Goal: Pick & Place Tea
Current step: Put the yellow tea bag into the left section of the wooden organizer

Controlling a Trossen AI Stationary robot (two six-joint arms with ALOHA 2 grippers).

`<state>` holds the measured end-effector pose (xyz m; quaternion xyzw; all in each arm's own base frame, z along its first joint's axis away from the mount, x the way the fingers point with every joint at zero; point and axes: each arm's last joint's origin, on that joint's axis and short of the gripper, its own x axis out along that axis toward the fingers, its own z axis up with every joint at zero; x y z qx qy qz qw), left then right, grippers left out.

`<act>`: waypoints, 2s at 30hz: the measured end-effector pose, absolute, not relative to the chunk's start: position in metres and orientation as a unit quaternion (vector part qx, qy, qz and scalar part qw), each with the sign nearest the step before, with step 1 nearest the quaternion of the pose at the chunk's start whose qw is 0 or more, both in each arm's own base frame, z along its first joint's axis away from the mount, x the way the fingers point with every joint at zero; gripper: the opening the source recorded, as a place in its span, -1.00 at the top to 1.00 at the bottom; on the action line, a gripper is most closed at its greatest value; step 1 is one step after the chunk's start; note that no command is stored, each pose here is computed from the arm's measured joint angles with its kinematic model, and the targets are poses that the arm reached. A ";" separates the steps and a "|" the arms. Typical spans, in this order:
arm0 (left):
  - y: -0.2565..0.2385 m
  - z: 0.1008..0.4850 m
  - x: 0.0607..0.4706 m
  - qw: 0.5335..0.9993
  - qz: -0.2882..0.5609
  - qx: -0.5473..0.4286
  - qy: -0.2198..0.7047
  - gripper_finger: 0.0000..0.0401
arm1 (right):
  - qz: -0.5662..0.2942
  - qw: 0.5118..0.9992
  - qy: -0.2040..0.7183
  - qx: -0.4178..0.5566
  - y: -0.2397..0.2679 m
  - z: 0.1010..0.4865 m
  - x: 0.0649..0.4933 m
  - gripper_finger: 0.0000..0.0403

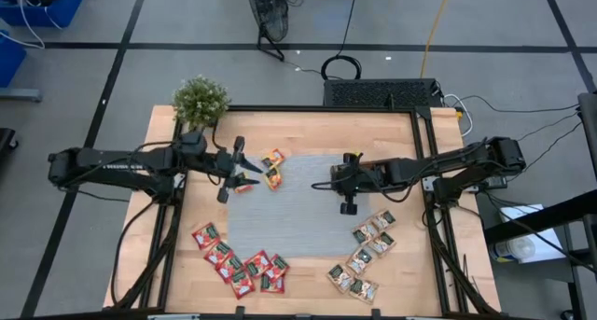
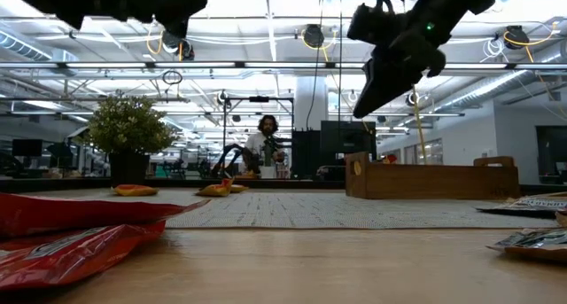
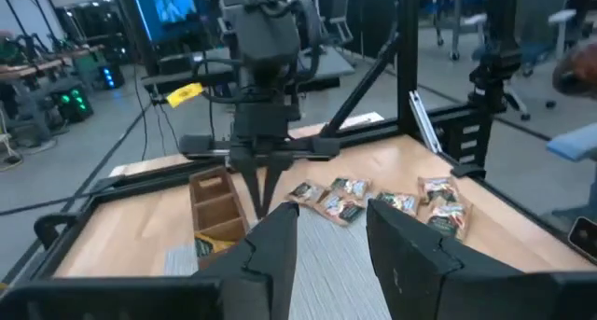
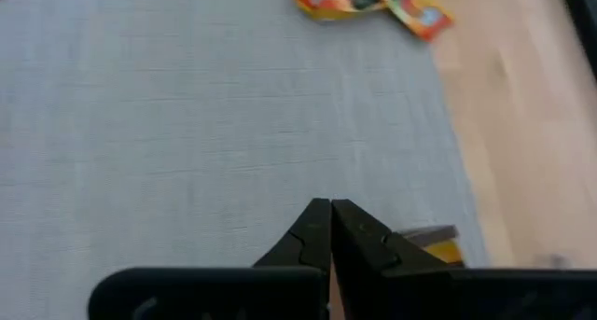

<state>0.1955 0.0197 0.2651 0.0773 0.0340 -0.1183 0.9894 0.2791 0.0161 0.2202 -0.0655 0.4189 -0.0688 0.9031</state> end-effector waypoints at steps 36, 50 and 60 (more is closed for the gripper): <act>0.032 0.238 0.190 0.989 0.120 0.003 0.081 0.32 | -0.001 0.989 0.138 -0.060 0.030 0.163 0.178 1.00; 0.043 0.198 0.213 0.868 0.161 -0.103 0.458 0.32 | -0.001 0.989 0.135 -0.060 0.030 0.157 0.174 1.00; 0.017 0.172 0.215 0.807 0.152 -0.128 0.557 0.32 | 0.000 0.989 0.135 -0.064 0.030 0.156 0.174 1.00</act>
